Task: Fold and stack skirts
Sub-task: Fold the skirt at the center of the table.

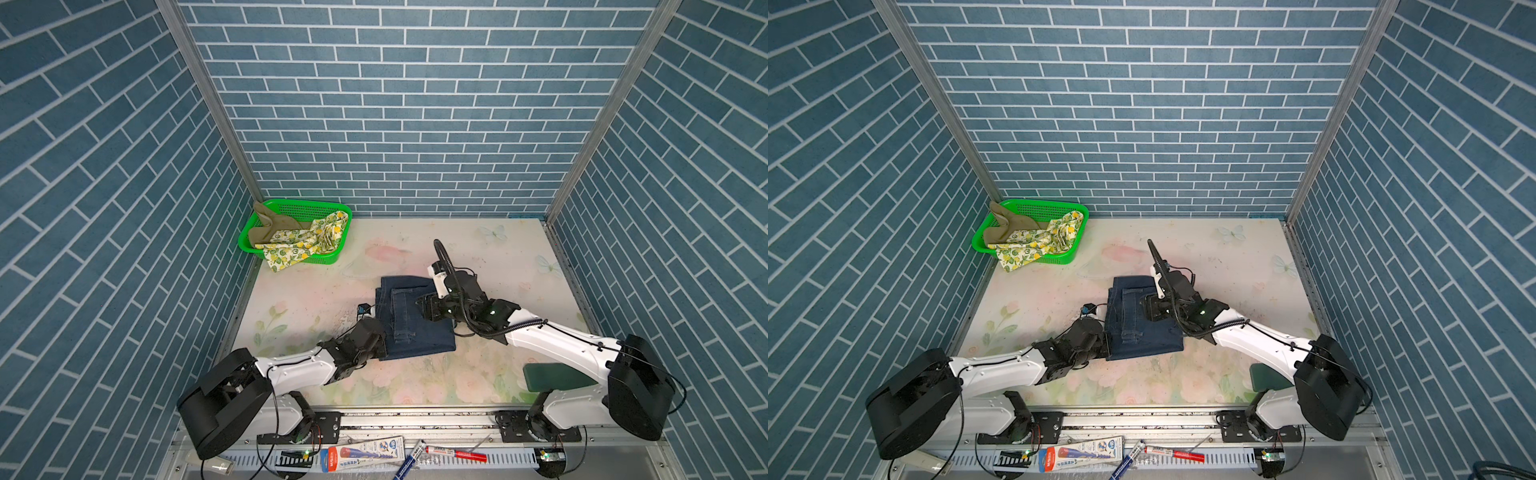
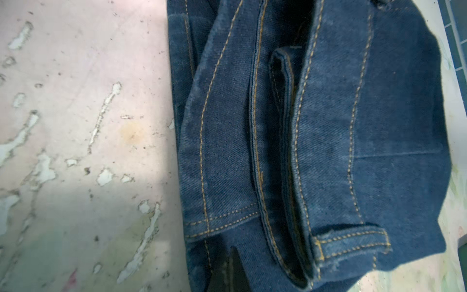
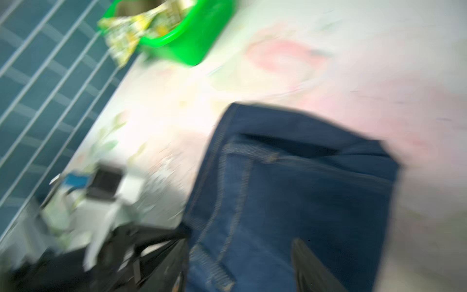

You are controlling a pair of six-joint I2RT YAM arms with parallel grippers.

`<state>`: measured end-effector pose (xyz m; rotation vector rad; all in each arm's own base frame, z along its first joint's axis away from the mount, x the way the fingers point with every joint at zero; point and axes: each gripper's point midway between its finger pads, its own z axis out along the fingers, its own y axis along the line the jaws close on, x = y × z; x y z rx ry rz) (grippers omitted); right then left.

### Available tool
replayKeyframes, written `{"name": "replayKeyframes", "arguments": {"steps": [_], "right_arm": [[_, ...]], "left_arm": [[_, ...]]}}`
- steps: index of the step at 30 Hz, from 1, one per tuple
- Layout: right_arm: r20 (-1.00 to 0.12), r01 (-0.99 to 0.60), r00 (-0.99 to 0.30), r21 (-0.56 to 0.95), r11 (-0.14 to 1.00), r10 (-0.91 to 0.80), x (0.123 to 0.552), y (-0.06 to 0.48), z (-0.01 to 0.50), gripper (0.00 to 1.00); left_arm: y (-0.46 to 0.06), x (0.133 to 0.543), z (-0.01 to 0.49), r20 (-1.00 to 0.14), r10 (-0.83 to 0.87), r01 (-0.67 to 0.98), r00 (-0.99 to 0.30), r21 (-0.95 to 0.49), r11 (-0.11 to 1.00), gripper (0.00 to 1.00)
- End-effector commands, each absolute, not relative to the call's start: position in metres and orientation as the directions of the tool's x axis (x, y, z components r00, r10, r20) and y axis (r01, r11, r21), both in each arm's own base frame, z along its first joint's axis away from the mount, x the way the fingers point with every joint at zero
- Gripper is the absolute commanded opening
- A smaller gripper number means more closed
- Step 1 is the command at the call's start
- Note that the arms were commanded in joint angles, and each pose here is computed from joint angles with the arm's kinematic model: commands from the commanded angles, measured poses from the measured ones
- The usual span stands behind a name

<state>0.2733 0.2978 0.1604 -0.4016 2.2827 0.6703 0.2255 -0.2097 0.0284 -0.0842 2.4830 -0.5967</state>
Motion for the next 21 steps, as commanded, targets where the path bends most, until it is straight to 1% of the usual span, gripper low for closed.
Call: {"name": "replayKeyframes", "arguments": {"steps": [1,2,3,4,5,8,10,13,17,21], "right_arm": [[-0.681,-0.269,-0.732,0.286,0.92,-0.002,0.287,0.253,0.145,0.63],[-0.681,-0.246,-0.732,0.282,0.927,0.013,0.288,0.247,0.144,0.64],[-0.68,-0.229,-0.733,0.286,0.931,0.029,0.289,0.241,0.143,0.64],[-0.679,-0.215,-0.733,0.289,0.933,0.041,0.291,0.236,0.143,0.64],[-0.678,-0.203,-0.733,0.292,0.935,0.053,0.291,0.232,0.142,0.64],[-0.671,-0.172,-0.737,0.295,0.94,0.076,0.293,0.22,0.137,0.64],[-0.668,-0.159,-0.739,0.3,0.941,0.088,0.293,0.215,0.134,0.64],[-0.661,-0.153,-0.744,0.306,0.94,0.094,0.292,0.212,0.13,0.64],[-0.653,-0.145,-0.752,0.303,0.942,0.094,0.29,0.209,0.124,0.64],[-0.652,-0.139,-0.752,0.304,0.943,0.099,0.288,0.206,0.121,0.64]], "left_arm": [[-0.207,0.223,0.025,-0.512,-0.155,0.082,-0.845,-0.411,0.908,0.01],[-0.208,0.223,0.029,-0.517,-0.145,0.093,-0.844,-0.406,0.909,0.06],[-0.209,0.225,0.036,-0.531,-0.13,0.11,-0.838,-0.397,0.911,0.16],[-0.208,0.226,0.044,-0.545,-0.111,0.124,-0.831,-0.377,0.918,0.29],[-0.207,0.229,0.054,-0.561,-0.099,0.135,-0.822,-0.361,0.923,0.38],[-0.203,0.236,0.083,-0.61,-0.078,0.161,-0.789,-0.327,0.931,0.6],[-0.202,0.242,0.098,-0.631,-0.076,0.175,-0.772,-0.326,0.929,0.7],[-0.21,0.249,0.108,-0.625,-0.077,0.202,-0.777,-0.363,0.909,0.76],[-0.235,0.257,0.113,-0.59,-0.115,0.25,-0.799,-0.5,0.829,0.77],[-0.255,0.265,0.108,-0.559,-0.111,0.273,-0.822,-0.556,0.785,0.79]]}}
